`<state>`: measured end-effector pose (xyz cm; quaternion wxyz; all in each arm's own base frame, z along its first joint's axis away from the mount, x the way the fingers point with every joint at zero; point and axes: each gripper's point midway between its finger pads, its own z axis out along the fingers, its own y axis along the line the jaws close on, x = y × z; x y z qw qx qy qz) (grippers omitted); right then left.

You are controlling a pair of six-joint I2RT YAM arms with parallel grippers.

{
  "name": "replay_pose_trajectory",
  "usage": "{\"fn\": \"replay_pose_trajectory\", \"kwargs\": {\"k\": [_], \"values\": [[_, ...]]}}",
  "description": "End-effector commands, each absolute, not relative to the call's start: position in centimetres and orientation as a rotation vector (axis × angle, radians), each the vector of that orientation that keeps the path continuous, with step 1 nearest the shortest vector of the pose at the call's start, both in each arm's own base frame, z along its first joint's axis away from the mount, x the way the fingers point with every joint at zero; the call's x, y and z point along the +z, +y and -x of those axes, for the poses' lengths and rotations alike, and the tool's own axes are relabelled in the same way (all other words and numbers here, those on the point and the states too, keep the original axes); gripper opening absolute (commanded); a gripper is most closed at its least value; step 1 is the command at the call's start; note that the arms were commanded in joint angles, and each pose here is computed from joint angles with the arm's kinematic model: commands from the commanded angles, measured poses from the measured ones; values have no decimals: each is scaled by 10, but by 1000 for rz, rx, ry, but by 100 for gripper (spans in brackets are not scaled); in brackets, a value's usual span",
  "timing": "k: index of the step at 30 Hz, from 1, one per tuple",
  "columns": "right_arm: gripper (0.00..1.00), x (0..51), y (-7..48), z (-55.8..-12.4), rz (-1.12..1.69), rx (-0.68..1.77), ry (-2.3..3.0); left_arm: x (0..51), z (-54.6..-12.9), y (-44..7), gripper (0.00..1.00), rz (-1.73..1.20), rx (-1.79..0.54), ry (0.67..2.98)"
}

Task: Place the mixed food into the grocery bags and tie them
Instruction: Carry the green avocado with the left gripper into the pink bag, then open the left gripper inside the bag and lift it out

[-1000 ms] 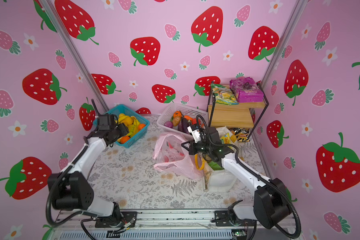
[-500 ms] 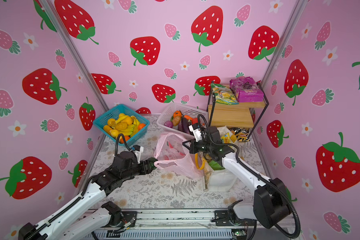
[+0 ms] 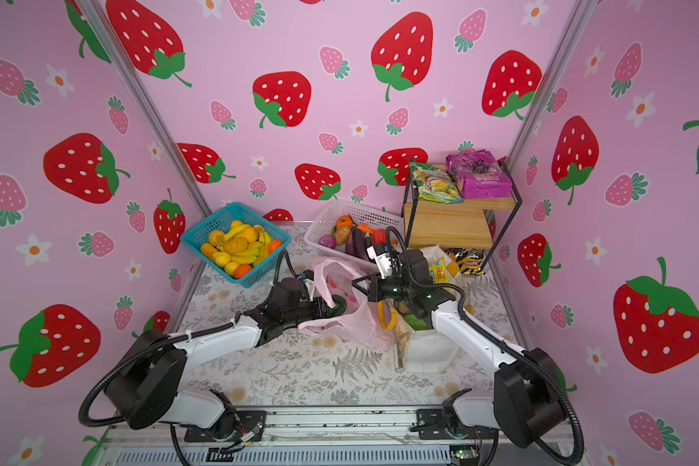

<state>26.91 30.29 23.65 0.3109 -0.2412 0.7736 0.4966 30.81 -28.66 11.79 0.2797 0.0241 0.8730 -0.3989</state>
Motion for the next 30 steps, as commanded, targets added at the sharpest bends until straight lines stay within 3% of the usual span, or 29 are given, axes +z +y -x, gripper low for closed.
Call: {"fn": "replay_pose_trajectory", "kwargs": {"k": [1, 9, 23, 30], "values": [[0, 241, 308, -265, 652, 1364, 2010, 135, -330, -300, 70, -34, -1066, 2267], [0, 240, 306, -266, 650, 1346, 2008, 95, -329, -291, 80, -46, -930, 2410], [0, 241, 297, -272, 638, 1270, 2007, 176, -279, -228, 89, -248, -829, 2264], [0, 245, 295, -279, 621, 1252, 1997, 193, -277, -154, 85, -57, -693, 2284]]}}
